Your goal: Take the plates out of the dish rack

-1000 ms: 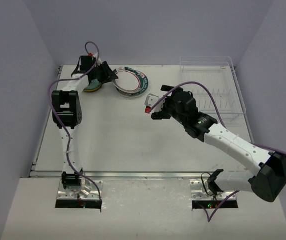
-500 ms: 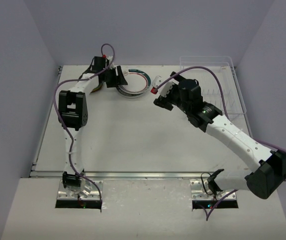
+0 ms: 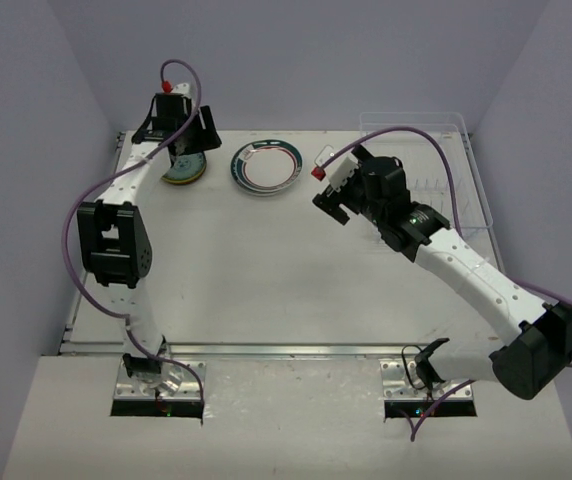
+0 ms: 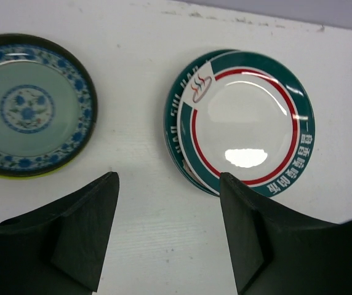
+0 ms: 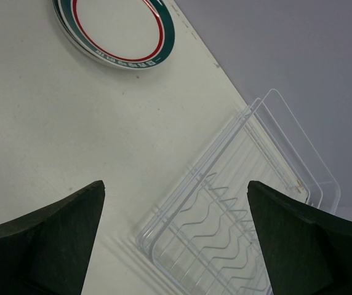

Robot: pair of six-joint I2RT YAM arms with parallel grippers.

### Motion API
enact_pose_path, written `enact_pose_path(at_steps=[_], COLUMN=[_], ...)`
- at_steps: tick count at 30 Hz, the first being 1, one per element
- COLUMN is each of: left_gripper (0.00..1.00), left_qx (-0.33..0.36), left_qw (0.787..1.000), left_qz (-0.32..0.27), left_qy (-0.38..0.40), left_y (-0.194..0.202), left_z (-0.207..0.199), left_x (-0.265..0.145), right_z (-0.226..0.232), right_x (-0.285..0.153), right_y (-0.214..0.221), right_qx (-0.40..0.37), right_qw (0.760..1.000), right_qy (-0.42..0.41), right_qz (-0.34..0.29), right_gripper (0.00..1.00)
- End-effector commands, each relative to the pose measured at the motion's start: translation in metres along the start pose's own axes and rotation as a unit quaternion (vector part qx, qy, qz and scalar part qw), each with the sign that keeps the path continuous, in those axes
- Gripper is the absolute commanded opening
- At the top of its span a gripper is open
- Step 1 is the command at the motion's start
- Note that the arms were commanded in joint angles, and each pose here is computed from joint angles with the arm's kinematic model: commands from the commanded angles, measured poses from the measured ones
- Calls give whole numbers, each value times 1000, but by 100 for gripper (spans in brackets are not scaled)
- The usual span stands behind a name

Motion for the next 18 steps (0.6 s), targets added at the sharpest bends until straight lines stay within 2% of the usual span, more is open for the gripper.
enact_pose_path(at_steps=[1,3,6,7,8,9,13,18], left_gripper=[64,66,76,84,97,99,100,100], left_qx=[24,35,58,67,76,84,131,174], left_qw=[994,993,991,991,990,989,987,981], left_qz=[-89,-97,-100,-98,-99,-105,-89,-79], left_qy=[-55,-60,-74,-70,-64,-55,-33,42], left_y=[-43,-46,-45,-42,-38,-38,-4,30], left_z=[11,11,15,13,11,5,-8,-29], left_x=[-41,-52,-69,-75,-86,-97,-119,-156], right_z=[-10,-8,-9,-7,-3,0,17,39], right_x=[-8,-7,-4,-1,3,6,17,31], right_y=[-14,-14,-10,-8,-4,-1,8,17], right_qx=[45,66,119,141,159,180,228,273], right_qw=[999,998,993,990,987,983,970,955], right_qy=[10,2,-10,-19,-30,-39,-73,-106], right_qz=[-22,-18,1,7,16,24,42,52], right_gripper=[99,99,99,99,99,99,99,99])
Point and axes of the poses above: each gripper's point midway between its finger pads, its own x axis out along the fingers, its own z axis along the line the jaws close on, y = z × x, the point moved 3 cm from there along -x, back along the fingers, and after that the axes turned 9 degrees about x, right-handed, at the moved point
